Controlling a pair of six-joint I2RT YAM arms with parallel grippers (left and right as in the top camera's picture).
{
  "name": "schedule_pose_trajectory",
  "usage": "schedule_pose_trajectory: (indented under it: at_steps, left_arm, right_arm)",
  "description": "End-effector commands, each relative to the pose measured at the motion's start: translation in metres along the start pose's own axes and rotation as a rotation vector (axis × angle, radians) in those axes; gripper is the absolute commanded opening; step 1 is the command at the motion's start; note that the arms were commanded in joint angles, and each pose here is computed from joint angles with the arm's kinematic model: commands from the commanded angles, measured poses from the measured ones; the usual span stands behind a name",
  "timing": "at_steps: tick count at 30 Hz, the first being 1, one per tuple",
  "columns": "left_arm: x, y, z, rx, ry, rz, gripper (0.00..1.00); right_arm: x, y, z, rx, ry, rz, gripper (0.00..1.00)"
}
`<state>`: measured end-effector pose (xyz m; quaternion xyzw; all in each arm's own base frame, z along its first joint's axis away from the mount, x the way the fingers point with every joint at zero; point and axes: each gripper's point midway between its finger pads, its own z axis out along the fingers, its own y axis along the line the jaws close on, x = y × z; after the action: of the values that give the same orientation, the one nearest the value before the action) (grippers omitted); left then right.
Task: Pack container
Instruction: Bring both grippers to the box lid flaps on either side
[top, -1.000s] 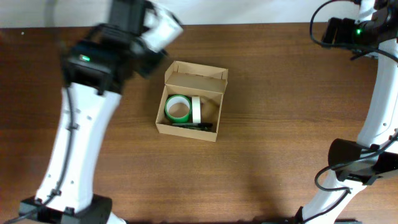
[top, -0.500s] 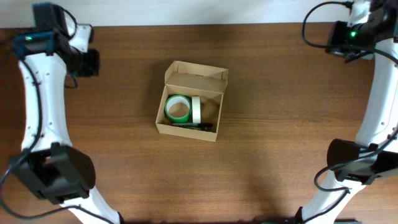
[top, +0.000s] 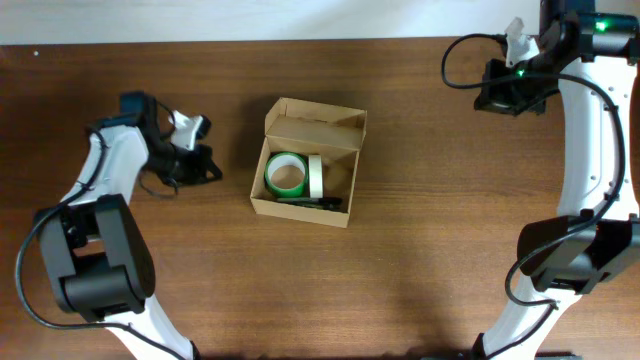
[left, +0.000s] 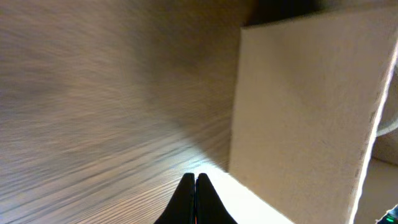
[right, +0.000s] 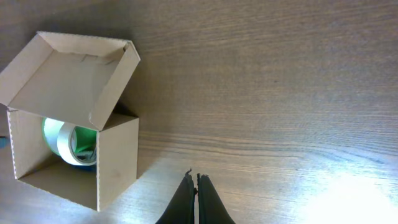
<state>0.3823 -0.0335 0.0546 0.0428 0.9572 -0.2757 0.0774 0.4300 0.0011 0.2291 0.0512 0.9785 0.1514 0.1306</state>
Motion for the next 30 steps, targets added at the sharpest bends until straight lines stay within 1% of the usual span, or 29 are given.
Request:
schedule_pose_trajectory:
  at_steps: [1,4,7,13,16,19,25,28,30]
  left_arm:
    - [0.012,-0.027,0.019,0.141,0.028,-0.025,0.02]
    - [0.023,-0.041,0.031,0.167,0.072,-0.029,0.02]
    - [0.029,-0.063,0.042,0.2,0.109,-0.002,0.02]
    - [0.036,-0.094,0.061,0.201,0.159,0.014,0.02]
    - [0.034,-0.082,0.065,0.113,0.16,-0.013,0.02]
    - [0.025,-0.058,0.062,0.025,0.122,-0.045,0.02]
    - [-0.011,-0.026,0.043,0.028,-0.042,-0.109,0.02]
    - [-0.03,-0.024,0.038,0.074,-0.118,-0.127,0.02]
    - [-0.037,-0.025,0.04,0.102,-0.141,-0.143,0.02]
  right_arm:
    - [-0.001,0.002,0.004,-0.025,0.003,-0.011,0.04]
    - [-0.004,0.002,0.004,-0.025,-0.006,-0.014,0.04]
    - [-0.004,0.002,0.004,-0.025,-0.01,-0.015,0.04]
    - [-0.004,0.002,0.004,-0.022,-0.01,-0.015,0.04]
    - [-0.004,-0.007,0.007,0.027,-0.004,-0.013,0.04]
    - [0.001,-0.006,0.017,0.0,0.026,-0.003,0.04]
    - [0.003,0.0,0.054,-0.1,0.072,0.041,0.04]
    - [0.002,0.01,0.074,-0.206,0.091,0.055,0.04]
    - [0.0,0.018,0.085,-0.28,0.102,0.063,0.04]
